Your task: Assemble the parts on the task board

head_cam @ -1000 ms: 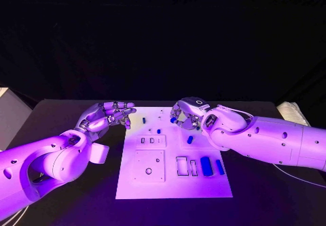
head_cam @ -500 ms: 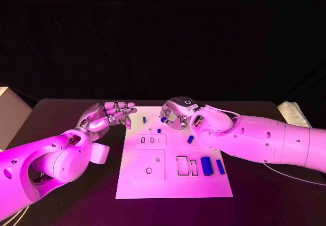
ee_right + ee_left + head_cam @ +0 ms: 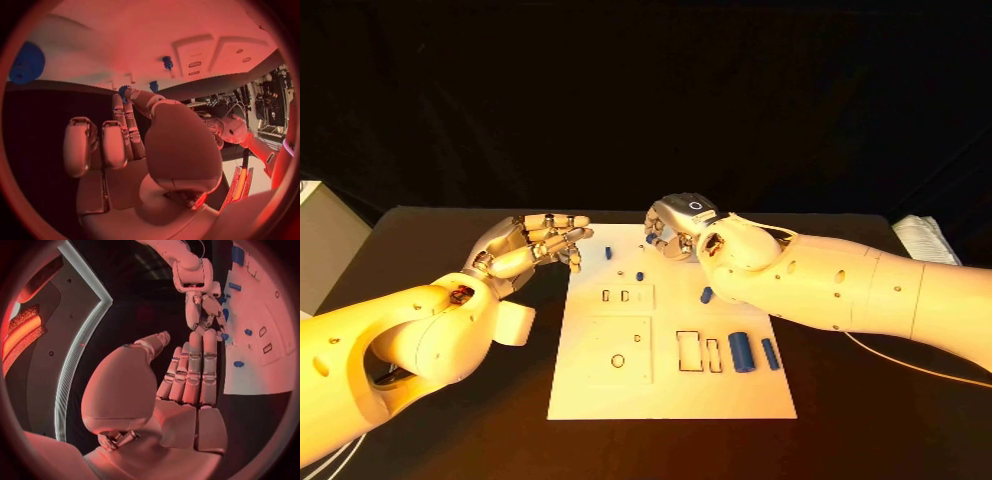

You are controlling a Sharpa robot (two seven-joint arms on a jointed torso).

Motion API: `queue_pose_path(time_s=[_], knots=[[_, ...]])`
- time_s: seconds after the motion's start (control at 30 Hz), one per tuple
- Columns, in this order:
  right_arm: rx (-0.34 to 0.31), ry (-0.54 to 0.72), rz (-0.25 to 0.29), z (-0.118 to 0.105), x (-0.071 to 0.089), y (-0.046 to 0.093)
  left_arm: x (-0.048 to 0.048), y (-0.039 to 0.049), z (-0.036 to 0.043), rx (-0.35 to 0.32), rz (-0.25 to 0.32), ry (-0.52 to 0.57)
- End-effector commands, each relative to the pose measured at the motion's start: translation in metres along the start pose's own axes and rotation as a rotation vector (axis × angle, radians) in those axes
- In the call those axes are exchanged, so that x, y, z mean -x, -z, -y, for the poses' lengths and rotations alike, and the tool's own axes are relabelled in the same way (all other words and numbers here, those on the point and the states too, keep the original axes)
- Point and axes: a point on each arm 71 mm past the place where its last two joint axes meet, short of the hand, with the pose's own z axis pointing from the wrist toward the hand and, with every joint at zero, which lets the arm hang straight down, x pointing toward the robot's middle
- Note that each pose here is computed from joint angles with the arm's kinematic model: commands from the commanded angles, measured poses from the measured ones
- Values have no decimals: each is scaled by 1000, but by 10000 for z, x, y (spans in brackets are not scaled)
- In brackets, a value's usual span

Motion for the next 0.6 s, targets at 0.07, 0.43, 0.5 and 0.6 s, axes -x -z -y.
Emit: queue_pose_path(time_s=[0.07, 0.43, 0.5, 0.6], knots=[[-7, 35, 34, 26, 17, -67, -18, -11, 16, -7, -19, 9], [-38, 53, 27, 93, -27, -193, -45, -33, 21, -9, -26, 11], [-41, 57, 26, 94, -33, -205, -44, -37, 23, -9, -26, 11], [-50, 64, 25, 106, -39, -224, -48, -44, 25, -10, -27, 11]])
